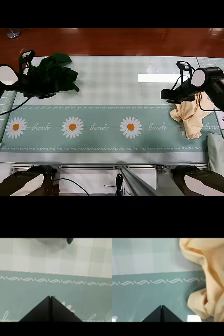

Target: Fold the shirts.

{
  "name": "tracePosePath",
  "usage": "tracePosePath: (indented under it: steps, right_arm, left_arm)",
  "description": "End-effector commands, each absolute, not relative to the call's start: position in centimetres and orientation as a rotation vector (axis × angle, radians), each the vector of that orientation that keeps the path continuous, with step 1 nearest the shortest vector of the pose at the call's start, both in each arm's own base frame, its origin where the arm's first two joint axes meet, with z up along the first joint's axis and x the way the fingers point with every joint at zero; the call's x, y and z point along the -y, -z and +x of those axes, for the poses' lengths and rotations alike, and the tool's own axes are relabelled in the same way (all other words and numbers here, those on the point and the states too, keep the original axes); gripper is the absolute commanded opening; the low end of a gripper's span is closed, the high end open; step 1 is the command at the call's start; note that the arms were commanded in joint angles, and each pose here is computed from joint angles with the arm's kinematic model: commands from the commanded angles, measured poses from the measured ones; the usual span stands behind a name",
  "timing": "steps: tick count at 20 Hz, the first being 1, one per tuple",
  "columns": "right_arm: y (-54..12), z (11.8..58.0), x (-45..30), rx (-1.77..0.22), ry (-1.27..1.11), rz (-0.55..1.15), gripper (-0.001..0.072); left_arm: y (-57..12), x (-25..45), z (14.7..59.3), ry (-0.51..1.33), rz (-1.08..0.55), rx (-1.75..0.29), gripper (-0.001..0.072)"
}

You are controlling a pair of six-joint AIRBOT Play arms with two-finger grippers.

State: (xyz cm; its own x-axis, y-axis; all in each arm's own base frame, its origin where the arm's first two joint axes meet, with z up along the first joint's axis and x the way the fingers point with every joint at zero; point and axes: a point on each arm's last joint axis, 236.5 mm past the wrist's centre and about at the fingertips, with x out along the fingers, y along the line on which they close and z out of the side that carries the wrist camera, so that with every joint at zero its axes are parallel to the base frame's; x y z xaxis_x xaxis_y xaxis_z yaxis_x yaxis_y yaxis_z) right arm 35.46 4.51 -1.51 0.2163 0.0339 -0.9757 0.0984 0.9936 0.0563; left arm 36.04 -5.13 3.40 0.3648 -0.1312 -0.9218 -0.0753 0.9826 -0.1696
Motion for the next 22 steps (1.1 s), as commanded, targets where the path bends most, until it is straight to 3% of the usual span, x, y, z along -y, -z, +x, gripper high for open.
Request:
tracePosePath:
  steps: [1,14,19,20,21,22]
  right_arm:
    - [1.5,35.5,-4.5,-1.352,0.044,0.115,0.0022]
    - [1.4,35.7,-4.6,-1.343,0.043,0.116,0.0021]
    - [0.3,39.2,-3.1,-1.187,0.059,0.037,0.0026]
    - [-0.1,40.0,-2.2,-1.146,0.075,-0.004,0.0131]
    - [-0.6,40.9,-1.5,-1.104,0.087,-0.043,0.0544]
    - [-1.0,41.6,-0.6,-1.071,0.101,-0.097,0.0639]
  left_arm:
    - [-3.4,5.1,36.0,0.036,-0.195,-1.199,0.0024]
    - [-3.4,5.1,36.0,0.036,-0.195,-1.199,0.0024]
    - [-3.6,5.2,36.6,0.037,-0.197,-1.175,0.0024]
    - [-4.1,5.2,37.7,0.038,-0.202,-1.123,0.0025]
    - [-4.6,5.2,38.7,0.04,-0.206,-1.077,0.0029]
    - [-5.1,5.2,39.6,0.041,-0.209,-1.032,0.014]
